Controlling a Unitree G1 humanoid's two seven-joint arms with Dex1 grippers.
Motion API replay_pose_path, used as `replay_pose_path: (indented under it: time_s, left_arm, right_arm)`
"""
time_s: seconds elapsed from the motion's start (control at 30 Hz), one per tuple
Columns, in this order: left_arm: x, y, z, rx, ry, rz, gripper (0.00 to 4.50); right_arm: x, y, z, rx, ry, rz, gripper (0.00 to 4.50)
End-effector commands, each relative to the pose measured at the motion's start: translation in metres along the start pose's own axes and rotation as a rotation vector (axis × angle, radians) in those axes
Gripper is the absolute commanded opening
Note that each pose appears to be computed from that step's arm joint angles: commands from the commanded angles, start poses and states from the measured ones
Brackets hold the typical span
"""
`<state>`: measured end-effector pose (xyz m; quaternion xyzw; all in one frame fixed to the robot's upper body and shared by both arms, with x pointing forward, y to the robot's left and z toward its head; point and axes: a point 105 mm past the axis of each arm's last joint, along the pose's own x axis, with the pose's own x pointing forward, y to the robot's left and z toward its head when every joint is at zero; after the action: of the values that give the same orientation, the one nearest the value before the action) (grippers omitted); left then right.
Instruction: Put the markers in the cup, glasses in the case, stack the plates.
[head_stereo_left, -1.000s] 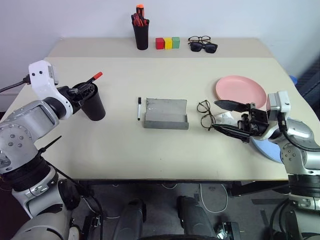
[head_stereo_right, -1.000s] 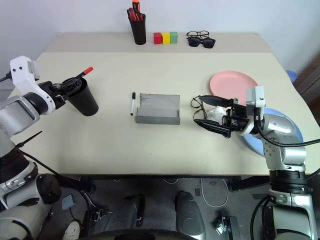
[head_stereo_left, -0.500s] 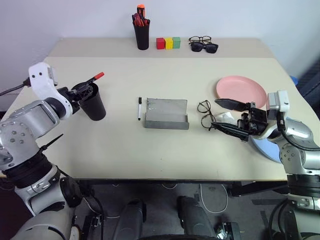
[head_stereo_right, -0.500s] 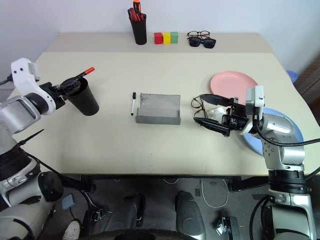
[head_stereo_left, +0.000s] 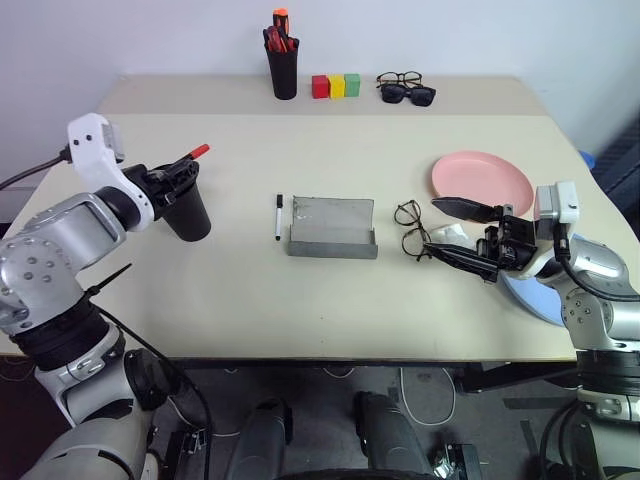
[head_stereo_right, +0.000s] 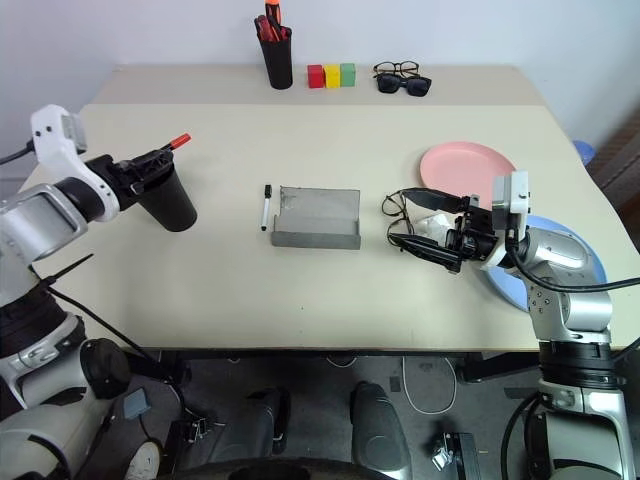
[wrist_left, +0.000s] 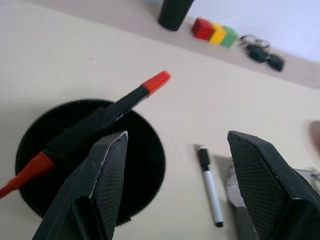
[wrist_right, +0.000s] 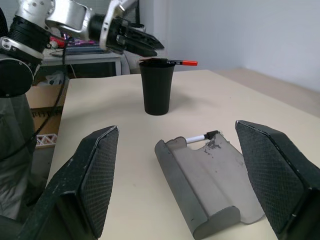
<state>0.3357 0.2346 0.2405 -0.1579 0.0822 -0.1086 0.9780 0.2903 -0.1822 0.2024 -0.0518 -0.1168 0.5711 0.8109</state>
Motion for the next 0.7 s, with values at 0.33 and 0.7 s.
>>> replay_pose_path:
  time_s: [0.33,0.7]
  left_arm:
    - [-0.031,0.026,0.015,0.016,-0.045,0.099,3.24]
    - [-0.028,0.037,0.001,-0.004,-0.014,0.156,3.24]
  right_arm:
    - [0.006,-0.004,0.006,-0.027,-0.031,0.023,3.81]
    - [0.002,-0.002,0.007,-0.029,-0.024,0.018,3.81]
